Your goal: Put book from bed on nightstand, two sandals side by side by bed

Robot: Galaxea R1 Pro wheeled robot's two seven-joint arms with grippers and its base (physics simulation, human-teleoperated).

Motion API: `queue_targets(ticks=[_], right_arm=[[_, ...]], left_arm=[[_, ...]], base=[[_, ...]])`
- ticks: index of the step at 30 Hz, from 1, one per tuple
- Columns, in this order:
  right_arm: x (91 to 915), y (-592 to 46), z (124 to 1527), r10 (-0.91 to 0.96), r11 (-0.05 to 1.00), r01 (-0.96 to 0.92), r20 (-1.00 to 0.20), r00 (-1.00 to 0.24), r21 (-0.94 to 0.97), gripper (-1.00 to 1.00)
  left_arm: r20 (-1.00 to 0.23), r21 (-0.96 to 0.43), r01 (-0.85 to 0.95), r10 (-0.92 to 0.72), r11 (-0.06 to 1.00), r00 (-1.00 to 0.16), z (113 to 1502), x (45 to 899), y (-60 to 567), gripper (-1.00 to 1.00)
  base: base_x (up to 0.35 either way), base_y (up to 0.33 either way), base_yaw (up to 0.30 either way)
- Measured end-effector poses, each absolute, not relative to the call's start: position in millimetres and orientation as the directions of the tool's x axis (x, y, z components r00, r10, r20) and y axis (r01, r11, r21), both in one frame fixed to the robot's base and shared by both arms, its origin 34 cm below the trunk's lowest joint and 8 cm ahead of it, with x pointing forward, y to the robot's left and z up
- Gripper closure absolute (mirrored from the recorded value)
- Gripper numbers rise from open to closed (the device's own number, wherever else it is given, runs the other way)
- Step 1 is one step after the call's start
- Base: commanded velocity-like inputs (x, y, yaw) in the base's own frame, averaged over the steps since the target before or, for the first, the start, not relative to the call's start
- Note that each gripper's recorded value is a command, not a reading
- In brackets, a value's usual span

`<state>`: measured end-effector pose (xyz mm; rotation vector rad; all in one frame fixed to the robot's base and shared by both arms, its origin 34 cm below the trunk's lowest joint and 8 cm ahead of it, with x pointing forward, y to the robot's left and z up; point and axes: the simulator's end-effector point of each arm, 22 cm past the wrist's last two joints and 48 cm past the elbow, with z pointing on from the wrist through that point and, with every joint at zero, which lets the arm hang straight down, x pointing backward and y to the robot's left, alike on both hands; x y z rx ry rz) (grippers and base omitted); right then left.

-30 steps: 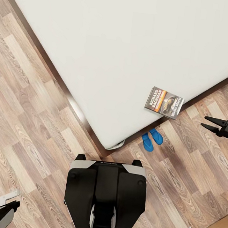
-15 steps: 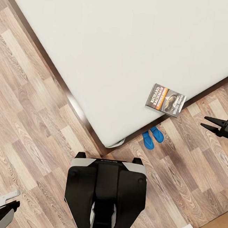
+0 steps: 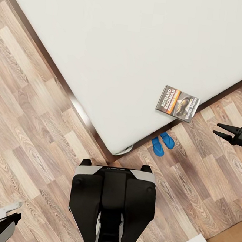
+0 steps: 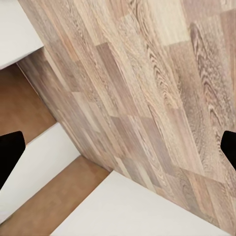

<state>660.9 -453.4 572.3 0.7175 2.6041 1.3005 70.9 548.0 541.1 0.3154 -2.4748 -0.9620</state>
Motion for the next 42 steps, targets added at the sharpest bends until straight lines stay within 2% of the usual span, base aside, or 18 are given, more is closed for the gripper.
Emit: queue_targets(ticks=[42], right_arm=[[680.7, -433.4, 545.8, 0.405, 0.518, 0.310, 0.091, -0.910, 0.797, -1.00]], left_arm=[[0.399, 0.683, 0.004, -0.368, 0.731, -0.840, 544.8, 38.9, 546.7, -1.00]], base=[[0.000, 0.000, 0.000]])
